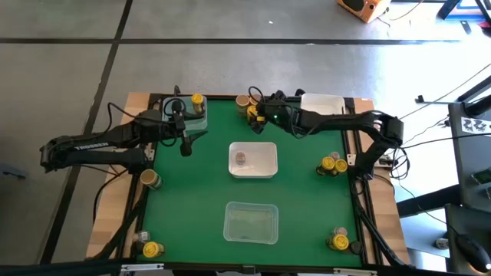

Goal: Sort spices by type
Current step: Put the top yellow seasoning bottle into the top transparent bin

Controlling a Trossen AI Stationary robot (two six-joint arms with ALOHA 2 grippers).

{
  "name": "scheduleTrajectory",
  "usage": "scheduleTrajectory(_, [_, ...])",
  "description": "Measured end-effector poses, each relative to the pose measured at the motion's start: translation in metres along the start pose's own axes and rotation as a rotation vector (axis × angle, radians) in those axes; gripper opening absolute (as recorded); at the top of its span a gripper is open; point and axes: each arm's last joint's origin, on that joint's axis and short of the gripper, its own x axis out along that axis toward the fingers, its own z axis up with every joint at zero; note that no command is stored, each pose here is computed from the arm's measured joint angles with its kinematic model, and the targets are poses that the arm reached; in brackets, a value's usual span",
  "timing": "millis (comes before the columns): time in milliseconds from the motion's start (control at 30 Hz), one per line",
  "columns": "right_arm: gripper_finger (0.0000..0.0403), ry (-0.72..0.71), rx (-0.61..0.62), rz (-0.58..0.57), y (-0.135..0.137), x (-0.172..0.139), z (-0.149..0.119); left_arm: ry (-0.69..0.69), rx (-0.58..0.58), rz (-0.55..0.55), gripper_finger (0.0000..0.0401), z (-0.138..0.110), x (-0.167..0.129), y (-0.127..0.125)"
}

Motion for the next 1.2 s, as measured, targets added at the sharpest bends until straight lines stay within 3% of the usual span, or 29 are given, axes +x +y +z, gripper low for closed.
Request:
scheduleTrajectory(133, [0.0366,0.002,0.000,-0.019,0.000,0.000,0.000,0.000,0.000,0.000,0.0263,0.000,0.000,0.000])
scheduleTrajectory(700, [0.0343,0.105,0.274,0.031,-0.012,0.039,-0.028,-0.002,0.000,0.002,0.0263,0.000,0.000,0.000])
scheduleTrajectory(967, [0.0342,0.098,0.284,0.075,-0.004,0.049,-0.034,-0.001,0.012,0.003,0.0263,0.000,0.000,0.000])
scheduleTrajectory(1200, [0.0342,0.085,0.284,0.016,-0.005,0.051,-0.035,-0.002,0.012,0.004,0.0263,0.000,0.000,0.000])
